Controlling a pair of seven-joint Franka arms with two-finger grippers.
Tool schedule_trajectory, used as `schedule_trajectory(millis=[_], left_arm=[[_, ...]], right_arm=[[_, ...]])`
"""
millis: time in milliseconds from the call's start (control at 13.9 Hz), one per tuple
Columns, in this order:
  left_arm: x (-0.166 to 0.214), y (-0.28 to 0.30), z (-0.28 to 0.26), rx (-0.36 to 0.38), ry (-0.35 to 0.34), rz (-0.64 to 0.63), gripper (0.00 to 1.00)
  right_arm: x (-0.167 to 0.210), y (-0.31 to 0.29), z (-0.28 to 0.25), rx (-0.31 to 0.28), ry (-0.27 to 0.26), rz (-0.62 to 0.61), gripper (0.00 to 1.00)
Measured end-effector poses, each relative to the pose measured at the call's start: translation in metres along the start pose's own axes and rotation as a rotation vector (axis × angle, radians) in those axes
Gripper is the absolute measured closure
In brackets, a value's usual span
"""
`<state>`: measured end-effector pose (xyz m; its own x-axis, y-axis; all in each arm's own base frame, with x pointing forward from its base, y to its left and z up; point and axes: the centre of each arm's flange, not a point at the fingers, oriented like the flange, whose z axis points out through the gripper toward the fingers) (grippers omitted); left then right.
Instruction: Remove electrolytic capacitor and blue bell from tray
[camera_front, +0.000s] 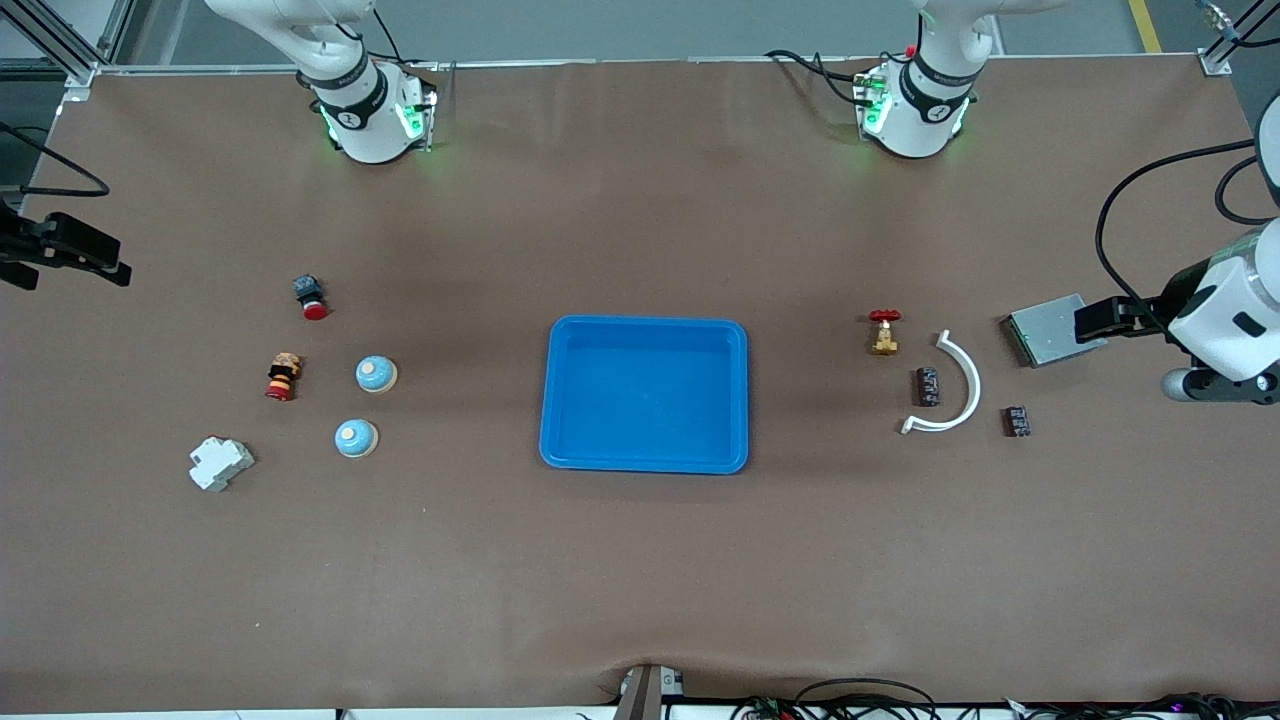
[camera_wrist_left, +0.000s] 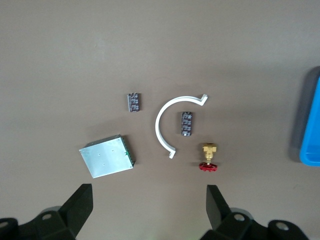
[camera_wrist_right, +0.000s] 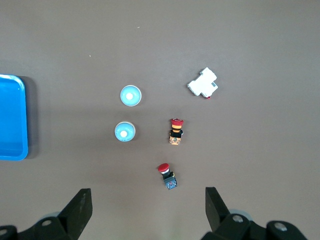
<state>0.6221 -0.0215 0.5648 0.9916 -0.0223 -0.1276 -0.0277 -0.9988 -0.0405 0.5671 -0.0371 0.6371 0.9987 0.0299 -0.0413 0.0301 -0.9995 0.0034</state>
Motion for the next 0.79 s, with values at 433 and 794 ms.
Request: schedule_trajectory(millis=[433, 794], left_arm=[[0.0, 0.0, -0.005, -0.058, 0.007, -0.046, 0.0], [0.0, 0.006, -0.004, -0.057, 0.006, -0.054, 0.0]], right_arm=[[0.0, 0.004, 0.0, 0.0, 0.0, 0.008, 0.0], [-0.001, 0.005, 0.0, 0.0, 0.0, 0.009, 0.0]])
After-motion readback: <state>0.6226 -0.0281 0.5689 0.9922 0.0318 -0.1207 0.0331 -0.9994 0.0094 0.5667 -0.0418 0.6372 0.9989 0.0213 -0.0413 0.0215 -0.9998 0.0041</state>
